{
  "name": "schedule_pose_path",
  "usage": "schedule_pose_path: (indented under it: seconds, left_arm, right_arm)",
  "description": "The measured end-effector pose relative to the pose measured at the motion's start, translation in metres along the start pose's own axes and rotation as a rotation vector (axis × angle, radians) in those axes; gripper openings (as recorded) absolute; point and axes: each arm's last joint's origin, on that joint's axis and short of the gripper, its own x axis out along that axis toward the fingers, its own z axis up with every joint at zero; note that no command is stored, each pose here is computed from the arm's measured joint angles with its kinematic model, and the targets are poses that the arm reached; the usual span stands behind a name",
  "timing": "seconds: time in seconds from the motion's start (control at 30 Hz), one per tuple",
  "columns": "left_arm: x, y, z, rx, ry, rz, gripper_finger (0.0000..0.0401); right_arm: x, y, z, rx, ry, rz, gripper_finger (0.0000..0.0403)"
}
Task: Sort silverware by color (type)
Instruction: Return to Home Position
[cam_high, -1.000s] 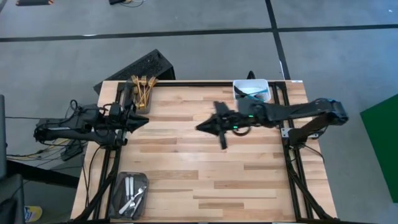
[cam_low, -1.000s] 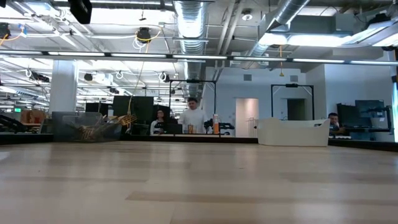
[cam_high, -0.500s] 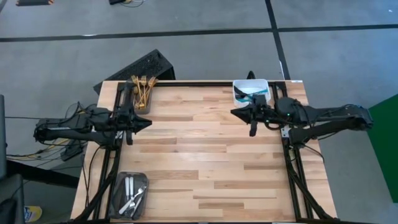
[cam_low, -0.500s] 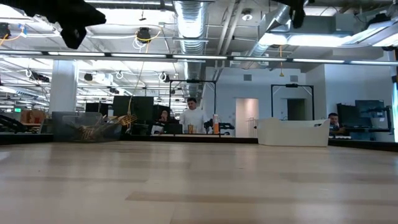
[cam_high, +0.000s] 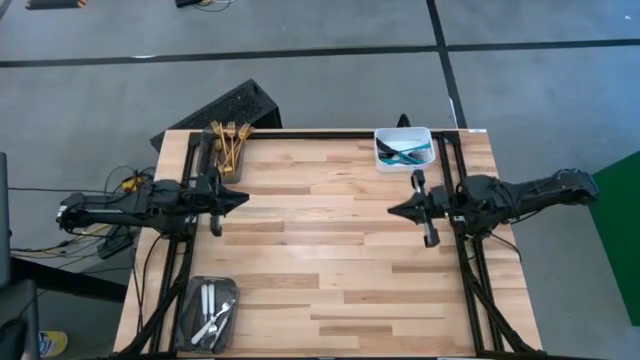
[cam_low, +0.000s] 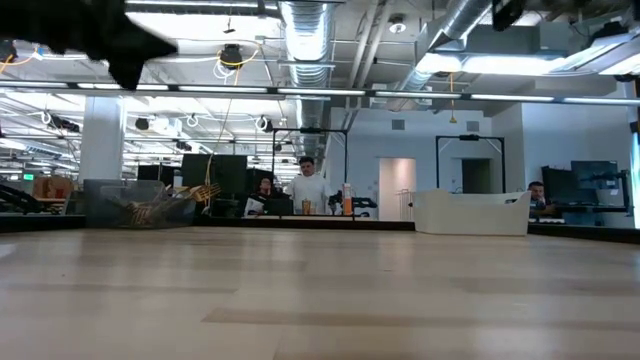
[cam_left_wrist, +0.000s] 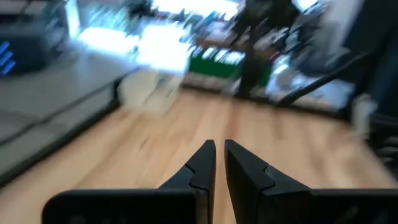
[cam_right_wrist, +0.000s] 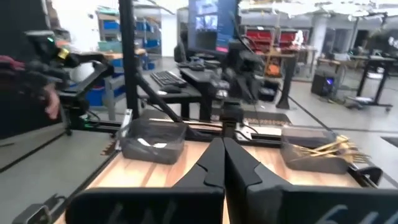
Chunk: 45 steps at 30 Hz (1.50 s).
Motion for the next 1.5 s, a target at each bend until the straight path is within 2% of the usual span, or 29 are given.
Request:
schedule_pose_path:
  seconds: [0.13,0.2,0.33,0.47,0.63,0.73,0.9,1.0,1.1,1.33,1.5]
  left_arm:
    - [0.001,0.003,-0.012,-0.036,0.078,0.073,0.0022]
    - [0.001,0.003,-0.01,0.002,0.064,0.05,0.0022]
    - [-0.004,0.0,-0.002,0.092,-0.004,-0.037,0.0022]
    - [-0.016,0.001,0.003,0.095,-0.073,-0.059,0.0022]
    - [-0.033,0.004,0.003,0.12,-0.12,-0.062,0.0022]
    - [-0.041,0.006,0.001,0.107,-0.159,-0.065,0.0022]
    - [-0.035,0.006,-0.003,0.095,-0.14,-0.065,0.0022]
    - [-0.028,0.006,-0.016,0.074,-0.084,-0.079,0.0022]
    - [-0.022,0.005,-0.023,0.052,-0.117,-0.117,0.0022]
    - [-0.012,0.006,-0.045,0.027,-0.077,-0.115,0.0022]
    - [-0.012,0.007,-0.05,0.068,-0.058,-0.111,0.0022]
  right_arm:
    - [-0.015,-0.002,-0.017,0.024,-0.015,-0.025,0.0013]
    - [-0.023,-0.004,-0.024,0.057,-0.024,-0.047,0.0013]
    - [-0.04,-0.007,-0.03,0.049,-0.091,-0.064,0.0013]
    - [-0.057,-0.007,-0.034,0.012,-0.175,-0.057,0.0013]
    - [-0.07,-0.008,-0.048,0.031,-0.224,-0.066,0.0013]
    - [-0.072,-0.008,-0.059,0.058,-0.224,-0.076,0.0013]
    - [-0.07,-0.007,-0.078,0.075,-0.198,-0.054,0.0013]
    - [-0.069,-0.006,-0.091,0.096,-0.175,-0.043,0.0013]
    - [-0.069,-0.006,-0.099,0.134,-0.182,-0.035,0.0013]
    - [-0.067,-0.005,-0.104,0.138,-0.194,-0.028,0.0013]
    - [-0.067,-0.004,-0.106,0.135,-0.173,-0.006,0.0013]
